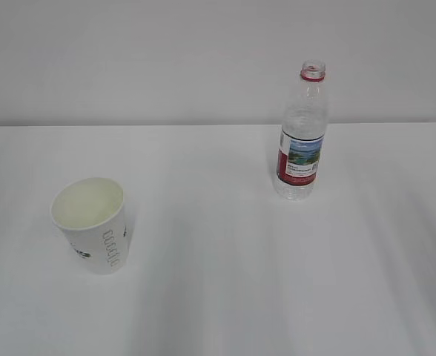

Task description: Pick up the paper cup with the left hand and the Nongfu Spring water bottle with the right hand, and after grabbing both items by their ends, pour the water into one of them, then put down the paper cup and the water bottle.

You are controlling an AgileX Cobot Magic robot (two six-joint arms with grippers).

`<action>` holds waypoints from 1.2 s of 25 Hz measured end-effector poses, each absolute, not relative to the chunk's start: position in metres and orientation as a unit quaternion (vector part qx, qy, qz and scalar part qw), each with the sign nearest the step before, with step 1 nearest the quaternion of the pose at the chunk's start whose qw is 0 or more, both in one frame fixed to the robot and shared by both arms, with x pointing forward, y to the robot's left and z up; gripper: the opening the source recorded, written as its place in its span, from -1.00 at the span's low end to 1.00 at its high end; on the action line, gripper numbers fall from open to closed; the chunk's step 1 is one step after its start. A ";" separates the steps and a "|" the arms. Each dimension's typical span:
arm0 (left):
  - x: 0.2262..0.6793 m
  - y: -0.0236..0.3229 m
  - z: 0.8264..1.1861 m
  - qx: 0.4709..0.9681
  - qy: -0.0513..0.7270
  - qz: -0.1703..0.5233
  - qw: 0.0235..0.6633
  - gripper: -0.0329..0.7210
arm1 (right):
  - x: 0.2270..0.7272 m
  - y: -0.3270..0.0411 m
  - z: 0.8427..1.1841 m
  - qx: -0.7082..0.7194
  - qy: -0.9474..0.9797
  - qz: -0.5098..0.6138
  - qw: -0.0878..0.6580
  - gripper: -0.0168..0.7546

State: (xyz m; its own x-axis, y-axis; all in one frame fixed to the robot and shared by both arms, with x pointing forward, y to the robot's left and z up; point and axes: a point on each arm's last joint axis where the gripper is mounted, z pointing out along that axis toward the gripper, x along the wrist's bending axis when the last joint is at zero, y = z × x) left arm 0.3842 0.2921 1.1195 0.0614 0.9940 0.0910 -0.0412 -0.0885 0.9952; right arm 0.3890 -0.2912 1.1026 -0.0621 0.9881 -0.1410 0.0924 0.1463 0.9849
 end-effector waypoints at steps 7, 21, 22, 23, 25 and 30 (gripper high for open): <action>0.425 0.289 1.102 0.538 0.458 0.506 0.495 0.49 | 0.418 -0.289 1.094 0.468 0.570 0.456 0.498 0.48; 0.457 0.288 1.023 0.542 0.480 0.487 0.489 0.49 | 0.449 -0.287 1.035 0.472 0.575 0.457 0.488 0.48; 0.455 0.288 1.017 0.542 0.480 0.486 0.488 0.48 | 0.447 -0.287 1.029 0.475 0.576 0.457 0.484 0.48; 0.450 0.288 1.009 0.544 0.482 0.485 0.487 0.48 | 0.446 -0.287 1.022 0.479 0.578 0.455 0.479 0.48; 0.441 0.289 0.994 0.543 0.481 0.485 0.487 0.47 | 0.441 -0.287 1.013 0.479 0.577 0.457 0.478 0.48; 0.420 0.289 0.967 0.537 0.489 0.474 0.498 0.46 | 0.428 -0.280 0.986 0.458 0.614 0.459 0.451 0.48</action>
State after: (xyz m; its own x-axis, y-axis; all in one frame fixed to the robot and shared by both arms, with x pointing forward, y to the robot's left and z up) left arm 0.4203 0.2893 0.9669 0.0723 0.9972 0.0210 0.0537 -0.0249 0.9982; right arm 0.4277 -0.2800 0.9856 -0.1740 0.9757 -0.1330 0.1488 0.1596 0.9759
